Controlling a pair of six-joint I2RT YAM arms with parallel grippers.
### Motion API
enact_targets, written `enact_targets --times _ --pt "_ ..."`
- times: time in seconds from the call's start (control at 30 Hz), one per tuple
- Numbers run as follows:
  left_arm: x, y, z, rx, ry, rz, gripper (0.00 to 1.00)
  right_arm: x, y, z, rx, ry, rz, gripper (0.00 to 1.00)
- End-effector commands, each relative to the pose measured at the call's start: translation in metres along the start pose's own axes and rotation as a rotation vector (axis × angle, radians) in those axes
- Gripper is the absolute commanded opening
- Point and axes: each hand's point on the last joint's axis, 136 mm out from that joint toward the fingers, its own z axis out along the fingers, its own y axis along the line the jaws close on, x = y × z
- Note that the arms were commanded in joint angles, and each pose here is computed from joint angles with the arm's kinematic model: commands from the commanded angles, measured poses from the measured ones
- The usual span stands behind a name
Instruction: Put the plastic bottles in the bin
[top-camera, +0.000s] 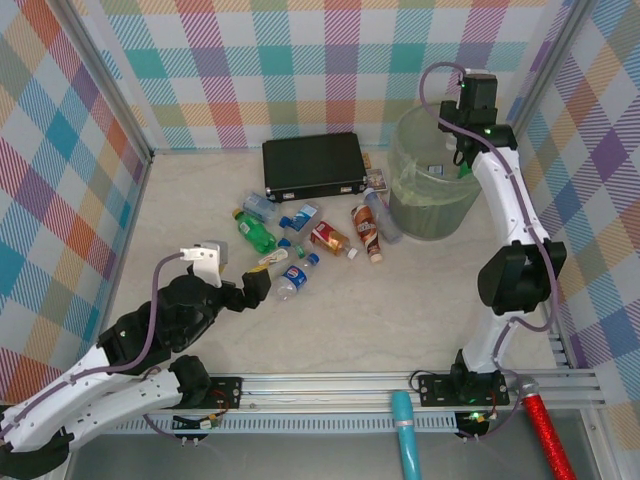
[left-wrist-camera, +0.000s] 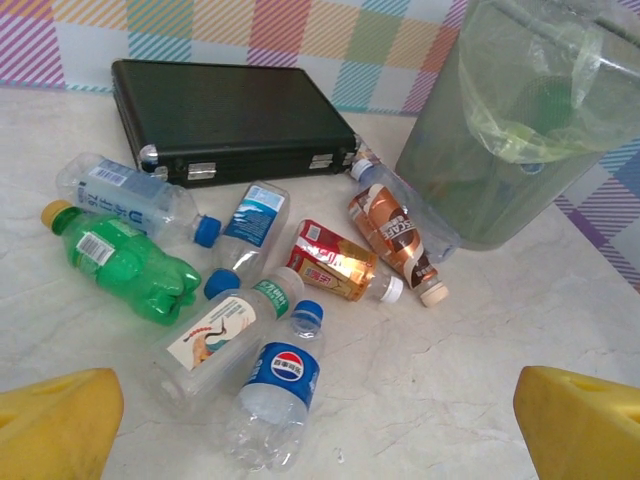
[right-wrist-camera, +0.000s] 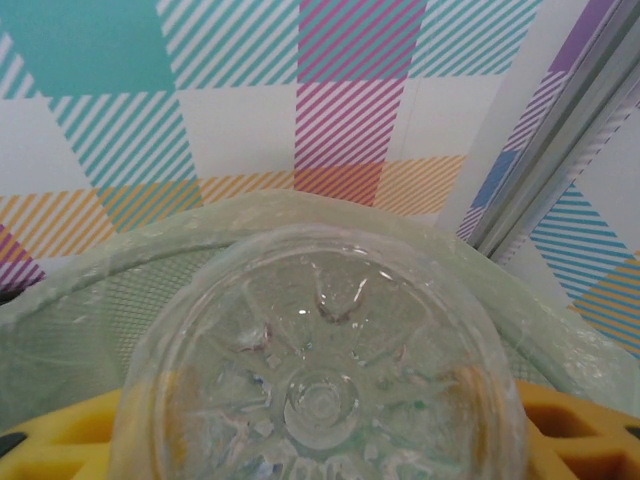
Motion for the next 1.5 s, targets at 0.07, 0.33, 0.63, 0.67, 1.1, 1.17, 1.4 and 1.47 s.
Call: enact_targets --times 0.07,0.33,0.63,0.67,1.1,1.17,1.4,1.47 --pt "-0.011 0.011 -0.017 -0.025 -0.03 -0.02 1.0 -0.011 0.0 0.009 -0.009 -0.03 0.016 0.6" --pt "-0.01 0.016 -0.02 -0.042 -0.027 -0.015 1.0 -0.015 0.004 0.0 -0.042 -0.003 0.029 0.99" --pt "-0.006 0.007 -0.011 -0.022 -0.005 -0.003 1.0 -0.025 0.003 -0.024 -0.074 -0.035 0.052 0.99" --pt "-0.006 0.007 -0.01 -0.023 0.0 -0.001 1.0 -0.025 0.004 -0.026 -0.08 -0.036 0.055 0.99" --pt "0.011 -0.005 0.013 -0.026 0.067 0.019 1.0 -0.016 0.016 -0.073 -0.174 0.0 0.145 0.99" --pt "0.015 -0.012 0.022 -0.018 0.094 0.018 1.0 -0.012 0.022 -0.089 -0.202 -0.003 0.158 0.99" --pt "0.037 -0.04 0.071 -0.03 0.202 -0.069 0.95 0.014 0.029 -0.141 -0.284 -0.02 0.239 0.99" --pt "0.046 -0.047 0.087 -0.049 0.233 -0.105 0.92 0.027 0.03 -0.154 -0.31 -0.013 0.26 0.99"
